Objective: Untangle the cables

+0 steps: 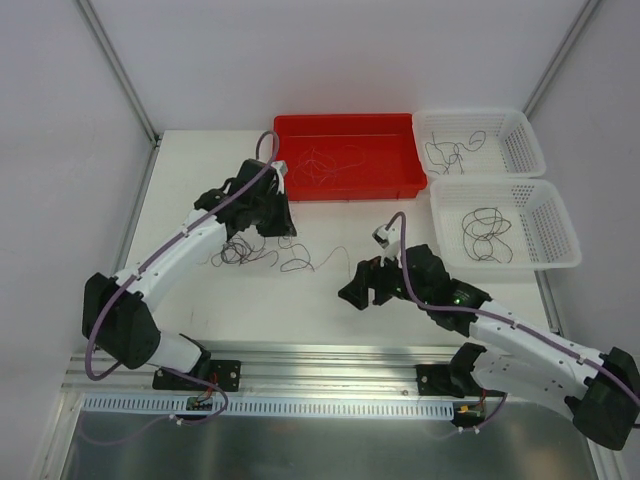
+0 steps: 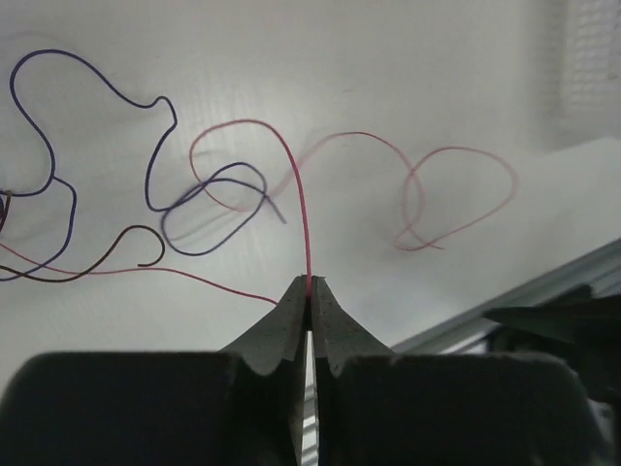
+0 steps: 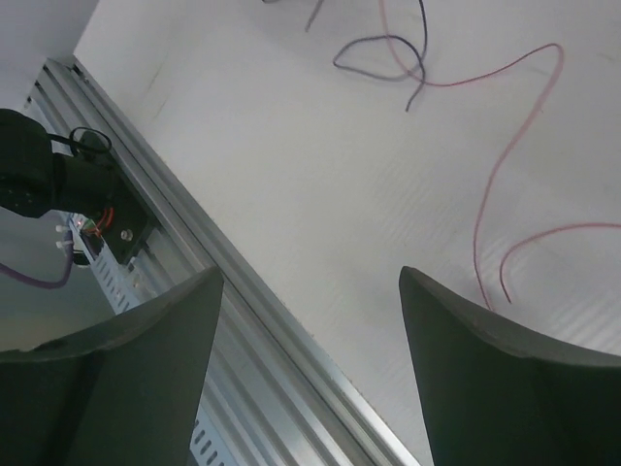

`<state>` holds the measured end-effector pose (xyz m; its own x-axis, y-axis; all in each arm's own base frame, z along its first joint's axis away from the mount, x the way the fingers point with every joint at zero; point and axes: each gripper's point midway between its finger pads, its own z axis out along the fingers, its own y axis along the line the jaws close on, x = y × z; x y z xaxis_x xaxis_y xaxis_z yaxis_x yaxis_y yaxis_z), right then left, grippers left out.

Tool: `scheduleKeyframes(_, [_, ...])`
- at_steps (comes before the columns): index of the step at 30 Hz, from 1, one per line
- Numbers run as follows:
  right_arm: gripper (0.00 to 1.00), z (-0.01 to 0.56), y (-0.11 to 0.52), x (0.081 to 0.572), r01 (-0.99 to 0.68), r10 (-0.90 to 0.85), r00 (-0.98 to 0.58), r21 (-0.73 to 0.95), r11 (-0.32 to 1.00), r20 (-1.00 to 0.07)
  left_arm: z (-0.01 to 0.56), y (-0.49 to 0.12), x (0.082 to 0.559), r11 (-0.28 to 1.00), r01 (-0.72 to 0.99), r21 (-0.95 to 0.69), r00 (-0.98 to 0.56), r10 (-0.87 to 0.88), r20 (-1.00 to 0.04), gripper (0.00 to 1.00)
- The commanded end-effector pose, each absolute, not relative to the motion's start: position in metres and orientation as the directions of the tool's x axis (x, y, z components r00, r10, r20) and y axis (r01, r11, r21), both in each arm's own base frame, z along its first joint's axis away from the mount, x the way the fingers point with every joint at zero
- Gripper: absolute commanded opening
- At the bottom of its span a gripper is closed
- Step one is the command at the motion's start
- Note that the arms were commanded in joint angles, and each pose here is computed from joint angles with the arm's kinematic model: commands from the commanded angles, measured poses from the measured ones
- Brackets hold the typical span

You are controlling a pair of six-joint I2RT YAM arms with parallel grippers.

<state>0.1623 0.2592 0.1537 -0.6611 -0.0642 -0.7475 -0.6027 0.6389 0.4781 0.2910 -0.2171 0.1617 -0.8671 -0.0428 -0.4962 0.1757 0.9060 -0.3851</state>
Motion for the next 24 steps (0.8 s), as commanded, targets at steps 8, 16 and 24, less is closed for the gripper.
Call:
scheduleKeyframes(8, [0.77,0.225,0.335,0.196,-0.753,0.162,-0.459,0.479,0.451,-0.873,0.258,-0.264,0.274,0.711,0.030,-0.702,-0.885,-0.308,-0.349,0.00])
scheduleKeyframes(16, [0.77,0.218,0.370,0.226,-0.761,0.153,-0.433,0.451,0.466,-0.888,0.289,-0.271,0.271,0.650,0.014,-0.760,-0.867,-0.370,-0.333,0.02])
scheduleKeyframes(24, [0.74,0.204,0.408,0.255,-0.743,0.186,-0.446,0.478,0.467,-0.875,0.313,-0.272,0.265,0.598,0.015,-0.802,-0.852,-0.412,-0.323,0.03])
